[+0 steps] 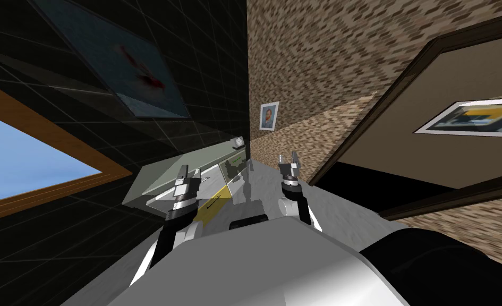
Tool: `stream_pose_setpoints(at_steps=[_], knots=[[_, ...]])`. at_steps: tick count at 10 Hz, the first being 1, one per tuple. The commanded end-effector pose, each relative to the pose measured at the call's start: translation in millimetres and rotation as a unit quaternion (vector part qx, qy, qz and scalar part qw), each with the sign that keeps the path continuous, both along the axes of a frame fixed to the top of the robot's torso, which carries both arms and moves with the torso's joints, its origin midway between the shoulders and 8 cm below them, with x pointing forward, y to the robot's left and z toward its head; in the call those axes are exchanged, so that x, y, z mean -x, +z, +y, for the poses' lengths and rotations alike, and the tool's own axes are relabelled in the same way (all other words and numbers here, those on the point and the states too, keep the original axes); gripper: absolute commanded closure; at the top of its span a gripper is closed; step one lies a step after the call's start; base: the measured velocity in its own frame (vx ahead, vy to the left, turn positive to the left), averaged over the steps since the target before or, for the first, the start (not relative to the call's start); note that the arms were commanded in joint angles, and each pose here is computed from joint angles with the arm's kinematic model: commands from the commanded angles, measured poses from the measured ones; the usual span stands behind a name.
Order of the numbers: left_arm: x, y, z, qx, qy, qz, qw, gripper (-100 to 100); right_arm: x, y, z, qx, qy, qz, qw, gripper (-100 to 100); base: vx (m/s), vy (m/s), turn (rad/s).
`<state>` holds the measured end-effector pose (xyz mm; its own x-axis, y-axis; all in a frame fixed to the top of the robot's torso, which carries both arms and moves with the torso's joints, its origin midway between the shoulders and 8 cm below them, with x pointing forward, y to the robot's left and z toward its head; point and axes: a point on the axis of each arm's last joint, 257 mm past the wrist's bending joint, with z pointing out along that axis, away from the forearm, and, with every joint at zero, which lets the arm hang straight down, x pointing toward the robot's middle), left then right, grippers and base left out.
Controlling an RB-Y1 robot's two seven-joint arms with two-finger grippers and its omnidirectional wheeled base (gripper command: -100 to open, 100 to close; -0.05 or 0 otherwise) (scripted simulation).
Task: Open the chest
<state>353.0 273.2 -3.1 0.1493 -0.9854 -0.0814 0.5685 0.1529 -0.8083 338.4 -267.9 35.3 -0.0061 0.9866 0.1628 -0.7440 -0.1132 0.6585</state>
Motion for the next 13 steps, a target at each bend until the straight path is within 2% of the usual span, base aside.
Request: stream_pose_setpoints(at_steps=[1,9,10,13], knots=[[0.0,0.0,0.0,0.0,0.0,0.0,1.0,0,0.0,0.0,0,0.0,0.0,0.0,1.0,0,0.0,0.0,0.0],[0.1,0.2,0.0,0.0,0.0,0.0,1.0,0,0.1,0.2,0,0.0,0.0,0.0,1.0,0,0.0,0.0,0.0],[-1.4,-3.1,-1.2,-0.011,-0.006,0.005,0.9999,-100,0.1,0.2,0,0.0,0.0,0.0,1.0,0,0.032,-0.013,0.024],[-6.3,-13.9,1.0,-0.029,-0.016,0.021,0.9992,-100,0.0,-0.2,0,0.0,0.0,0.0,1.0,0,0.089,-0.048,0.047]])
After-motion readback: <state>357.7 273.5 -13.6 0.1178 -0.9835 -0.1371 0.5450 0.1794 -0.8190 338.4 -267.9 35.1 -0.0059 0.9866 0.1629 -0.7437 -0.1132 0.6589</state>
